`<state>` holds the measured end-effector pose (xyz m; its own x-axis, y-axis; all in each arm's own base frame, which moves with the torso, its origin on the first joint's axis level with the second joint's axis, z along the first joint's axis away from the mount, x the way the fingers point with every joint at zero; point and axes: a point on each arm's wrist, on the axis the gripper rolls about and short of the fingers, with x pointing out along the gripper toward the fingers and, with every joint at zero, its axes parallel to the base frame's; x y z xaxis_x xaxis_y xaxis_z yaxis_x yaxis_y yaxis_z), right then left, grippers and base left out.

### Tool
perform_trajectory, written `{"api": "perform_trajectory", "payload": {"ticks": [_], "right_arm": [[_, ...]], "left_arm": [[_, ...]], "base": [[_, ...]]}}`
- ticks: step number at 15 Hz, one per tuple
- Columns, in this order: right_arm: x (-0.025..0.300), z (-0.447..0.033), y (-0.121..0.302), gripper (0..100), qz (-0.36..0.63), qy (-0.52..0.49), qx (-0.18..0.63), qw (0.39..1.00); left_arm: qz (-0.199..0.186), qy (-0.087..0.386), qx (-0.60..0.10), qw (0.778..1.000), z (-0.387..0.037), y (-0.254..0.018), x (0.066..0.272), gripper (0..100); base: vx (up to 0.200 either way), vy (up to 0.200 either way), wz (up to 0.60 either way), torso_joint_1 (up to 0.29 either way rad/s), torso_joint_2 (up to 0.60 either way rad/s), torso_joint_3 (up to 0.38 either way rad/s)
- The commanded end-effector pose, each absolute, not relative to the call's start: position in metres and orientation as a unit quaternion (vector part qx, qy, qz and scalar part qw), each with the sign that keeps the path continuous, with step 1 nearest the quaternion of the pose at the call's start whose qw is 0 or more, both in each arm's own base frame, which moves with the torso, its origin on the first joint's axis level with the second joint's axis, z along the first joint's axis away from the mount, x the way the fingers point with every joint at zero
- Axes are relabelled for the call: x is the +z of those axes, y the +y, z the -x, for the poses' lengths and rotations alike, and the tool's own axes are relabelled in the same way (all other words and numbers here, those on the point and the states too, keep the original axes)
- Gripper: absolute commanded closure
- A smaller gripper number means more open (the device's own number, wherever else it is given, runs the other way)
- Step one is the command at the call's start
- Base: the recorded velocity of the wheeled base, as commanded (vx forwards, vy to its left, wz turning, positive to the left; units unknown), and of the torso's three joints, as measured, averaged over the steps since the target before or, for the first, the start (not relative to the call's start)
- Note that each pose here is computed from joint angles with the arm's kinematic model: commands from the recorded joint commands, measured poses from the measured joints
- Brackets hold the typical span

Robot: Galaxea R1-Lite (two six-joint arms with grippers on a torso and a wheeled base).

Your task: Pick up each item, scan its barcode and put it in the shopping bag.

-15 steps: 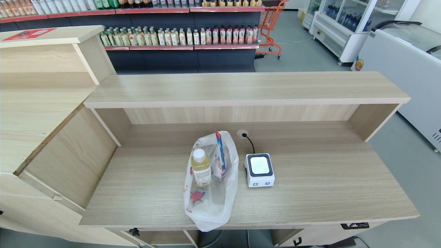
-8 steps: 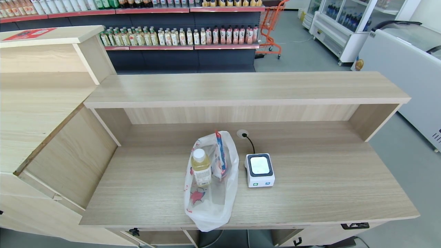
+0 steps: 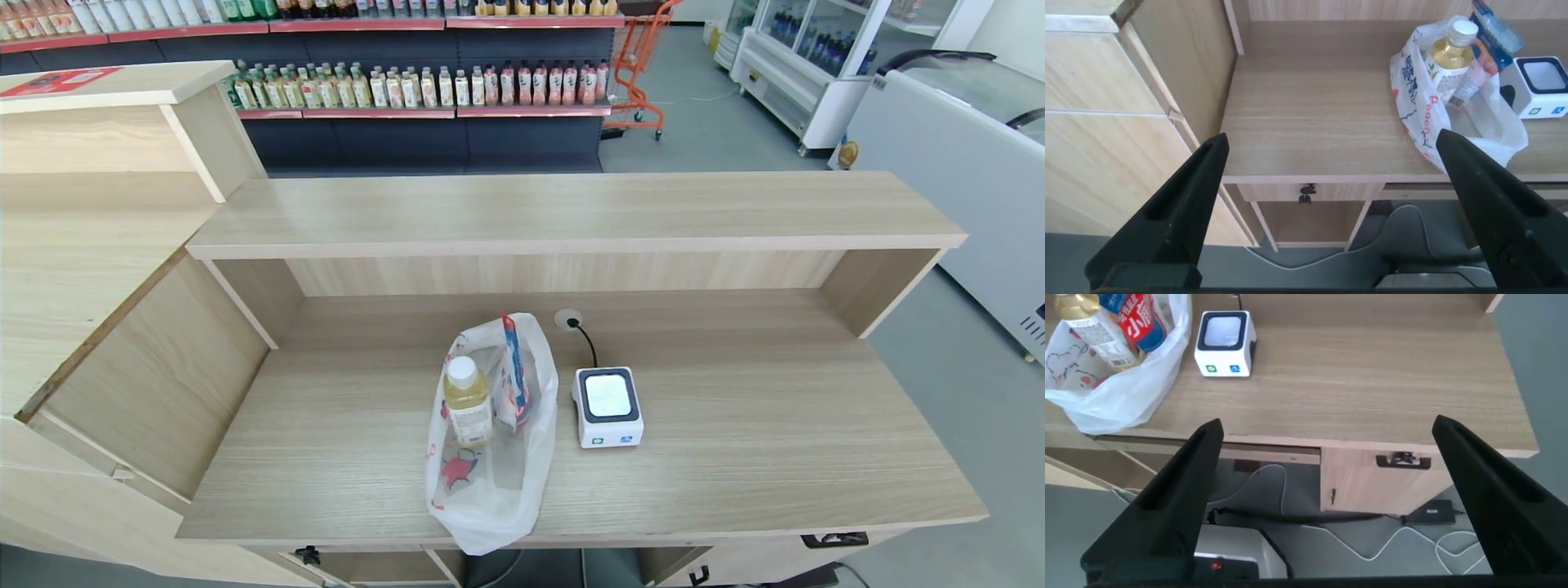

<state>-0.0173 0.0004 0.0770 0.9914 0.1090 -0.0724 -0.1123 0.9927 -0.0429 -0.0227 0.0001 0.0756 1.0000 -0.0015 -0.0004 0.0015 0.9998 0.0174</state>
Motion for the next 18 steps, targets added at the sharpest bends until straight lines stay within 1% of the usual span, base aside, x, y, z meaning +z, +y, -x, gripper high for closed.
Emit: {"api": "perform_trajectory", "payload": {"ticks": [1,6,9,10,13,14,15,18], "right_arm": [[0.0771,0.0167,0.0005,0,0.025,0.039,0.055,0.997],[0.0771,0.0167,0.0004,0,0.024,0.039,0.056,0.997],[0.0771,0.0167,0.0005,0,0.027,0.039,0.055,0.997],[0.0771,0.0167,0.0004,0,0.027,0.039,0.056,0.997],[0.0771,0.0167,0.0004,0,0.027,0.039,0.056,0.997],[0.0771,0.0167,0.0005,0,0.027,0.039,0.055,0.997],[0.0771,0.0167,0.0005,100,0.027,0.039,0.055,0.997],[0.077,0.0166,0.0004,100,0.027,0.041,0.056,0.997]], "left_arm": [[-0.009,0.0,-0.001,1.0,0.0227,0.0,0.0757,0],[-0.007,0.0,-0.001,1.0,0.0227,0.0001,0.0757,0],[-0.005,0.0,-0.001,1.0,0.0227,0.0001,0.0757,0],[-0.009,0.003,-0.002,1.0,0.0222,0.0001,0.0758,0],[-0.007,0.0,-0.001,1.0,0.0227,0.0001,0.0757,0],[-0.006,0.0,-0.001,1.0,0.0227,0.0001,0.0757,0],[-0.006,0.0,-0.001,1.0,0.0227,0.0001,0.0757,0],[-0.006,0.0,-0.001,1.0,0.0227,0.0001,0.0757,0]], "base": [[0.0,-0.2,0.0,0.007,0.0,0.002],[0.0,-0.2,0.0,0.001,0.0,0.001],[0.0,0.0,0.0,0.0,0.0,0.0],[0.2,0.0,0.0,0.007,0.01,0.012],[0.2,0.0,0.0,-0.009,-0.01,0.002],[0.0,0.0,0.0,0.0,0.0,0.0],[0.0,0.0,0.0,0.0,0.0,0.0],[0.0,0.0,0.0,0.0,0.0,0.0]]}}
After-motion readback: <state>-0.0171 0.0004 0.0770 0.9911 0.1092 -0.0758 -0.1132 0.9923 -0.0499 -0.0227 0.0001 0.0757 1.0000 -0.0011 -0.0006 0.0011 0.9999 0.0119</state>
